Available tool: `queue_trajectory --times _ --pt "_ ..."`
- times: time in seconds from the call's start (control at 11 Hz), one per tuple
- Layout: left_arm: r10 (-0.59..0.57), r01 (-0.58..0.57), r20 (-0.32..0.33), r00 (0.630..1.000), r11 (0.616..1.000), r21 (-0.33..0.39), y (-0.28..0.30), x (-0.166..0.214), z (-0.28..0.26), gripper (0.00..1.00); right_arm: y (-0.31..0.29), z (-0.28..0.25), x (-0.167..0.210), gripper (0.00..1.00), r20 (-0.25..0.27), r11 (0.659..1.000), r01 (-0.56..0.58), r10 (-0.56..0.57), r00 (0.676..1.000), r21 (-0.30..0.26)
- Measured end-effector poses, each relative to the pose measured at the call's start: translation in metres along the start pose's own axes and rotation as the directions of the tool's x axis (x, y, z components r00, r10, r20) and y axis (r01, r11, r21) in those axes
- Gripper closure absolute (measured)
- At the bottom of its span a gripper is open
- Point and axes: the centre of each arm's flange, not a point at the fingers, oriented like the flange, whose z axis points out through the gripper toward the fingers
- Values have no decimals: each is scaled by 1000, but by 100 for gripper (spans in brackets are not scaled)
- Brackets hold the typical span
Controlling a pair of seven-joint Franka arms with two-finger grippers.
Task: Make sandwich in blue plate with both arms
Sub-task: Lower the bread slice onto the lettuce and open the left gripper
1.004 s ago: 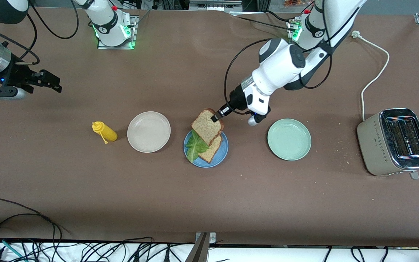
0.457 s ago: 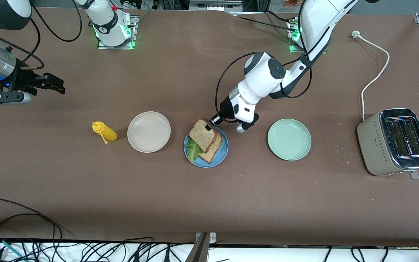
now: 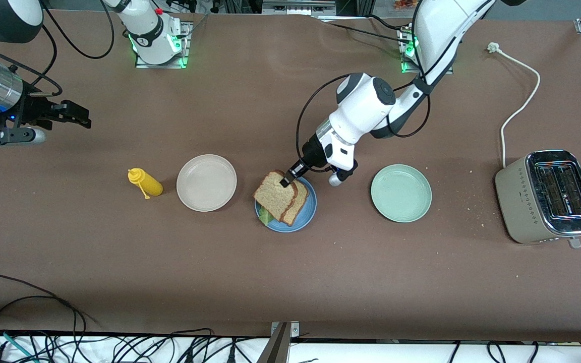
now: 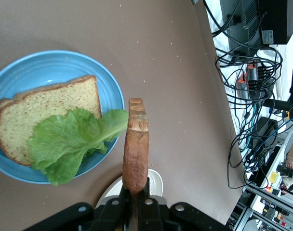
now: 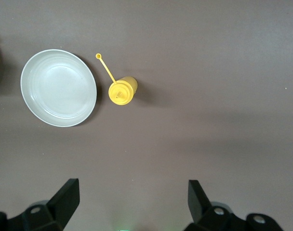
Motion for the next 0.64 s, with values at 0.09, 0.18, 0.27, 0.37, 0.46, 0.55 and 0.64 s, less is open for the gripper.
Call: queue_trajectory --times 0.09,0.18,0.27,0.37,0.46,0.55,0.64 --pt "3 -3 -4 1000 1000 -1 -7 -4 9 92 0 0 0 0 0 1000 0 0 1000 0" --pt "6 -6 -6 1000 1000 3 -13 -6 16 92 0 0 0 0 0 1000 1 -1 1000 0" --pt "7 -7 -7 1000 1000 7 -16 -7 20 92 0 0 0 0 0 1000 1 -1 1000 0" --pt "7 -7 -7 1000 1000 8 -17 -6 21 92 0 0 0 0 0 1000 1 -1 1000 0" --pt "6 -6 -8 1000 1000 9 -18 -6 22 92 0 0 0 0 0 1000 1 -1 1000 0" --pt "3 -3 -7 1000 1000 13 -20 -4 24 92 0 0 0 0 0 1000 1 -1 1000 0" --pt "0 1 -7 1000 1000 19 -23 -3 26 92 0 0 0 0 1 1000 1 -1 1000 0"
